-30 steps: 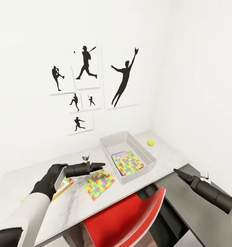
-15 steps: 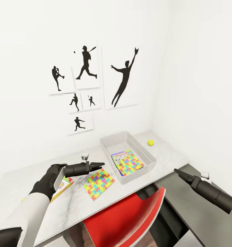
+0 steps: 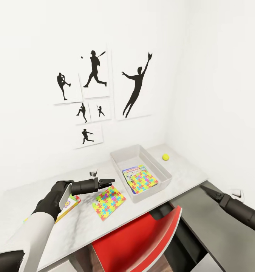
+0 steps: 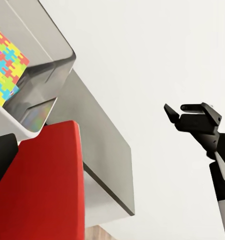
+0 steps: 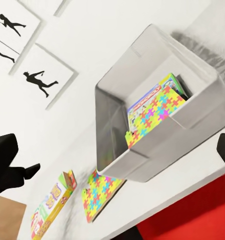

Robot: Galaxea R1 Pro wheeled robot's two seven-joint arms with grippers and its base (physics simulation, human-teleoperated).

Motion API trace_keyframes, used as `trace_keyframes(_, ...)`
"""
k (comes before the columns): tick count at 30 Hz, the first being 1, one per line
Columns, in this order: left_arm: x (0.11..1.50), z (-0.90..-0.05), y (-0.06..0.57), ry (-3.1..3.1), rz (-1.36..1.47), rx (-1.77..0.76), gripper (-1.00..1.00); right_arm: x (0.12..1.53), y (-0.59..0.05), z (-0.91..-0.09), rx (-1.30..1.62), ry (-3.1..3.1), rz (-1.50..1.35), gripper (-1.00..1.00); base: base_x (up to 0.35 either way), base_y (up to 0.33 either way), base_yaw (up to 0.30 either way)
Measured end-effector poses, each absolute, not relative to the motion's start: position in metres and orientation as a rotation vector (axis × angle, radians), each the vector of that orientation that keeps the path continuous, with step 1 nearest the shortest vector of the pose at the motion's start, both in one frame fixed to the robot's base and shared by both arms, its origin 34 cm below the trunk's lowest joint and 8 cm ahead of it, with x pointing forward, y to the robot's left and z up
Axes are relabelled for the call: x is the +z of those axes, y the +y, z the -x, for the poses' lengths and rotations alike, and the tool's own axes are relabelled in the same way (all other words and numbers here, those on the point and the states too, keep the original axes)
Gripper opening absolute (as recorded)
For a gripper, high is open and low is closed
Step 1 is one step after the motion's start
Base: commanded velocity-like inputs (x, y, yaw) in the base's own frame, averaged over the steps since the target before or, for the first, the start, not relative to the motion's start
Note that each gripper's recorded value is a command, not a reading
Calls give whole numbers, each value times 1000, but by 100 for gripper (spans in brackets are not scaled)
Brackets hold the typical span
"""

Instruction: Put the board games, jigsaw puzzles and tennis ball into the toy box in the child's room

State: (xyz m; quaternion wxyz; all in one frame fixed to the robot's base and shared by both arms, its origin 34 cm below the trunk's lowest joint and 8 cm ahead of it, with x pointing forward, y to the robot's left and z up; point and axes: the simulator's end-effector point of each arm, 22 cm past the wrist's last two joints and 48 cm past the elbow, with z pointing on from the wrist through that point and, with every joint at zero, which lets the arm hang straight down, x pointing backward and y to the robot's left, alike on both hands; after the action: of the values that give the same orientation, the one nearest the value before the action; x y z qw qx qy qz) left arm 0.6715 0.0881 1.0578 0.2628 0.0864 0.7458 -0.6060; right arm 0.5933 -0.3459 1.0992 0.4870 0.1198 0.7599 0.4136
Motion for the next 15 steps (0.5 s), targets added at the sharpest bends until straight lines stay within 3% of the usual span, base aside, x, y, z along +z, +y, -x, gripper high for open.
trace_keyframes(15, 1056, -673, 94, 2025, -231, -1627, 100, 1104, -348, -586, 1038, 1825, -282, 100, -25, 26, 0)
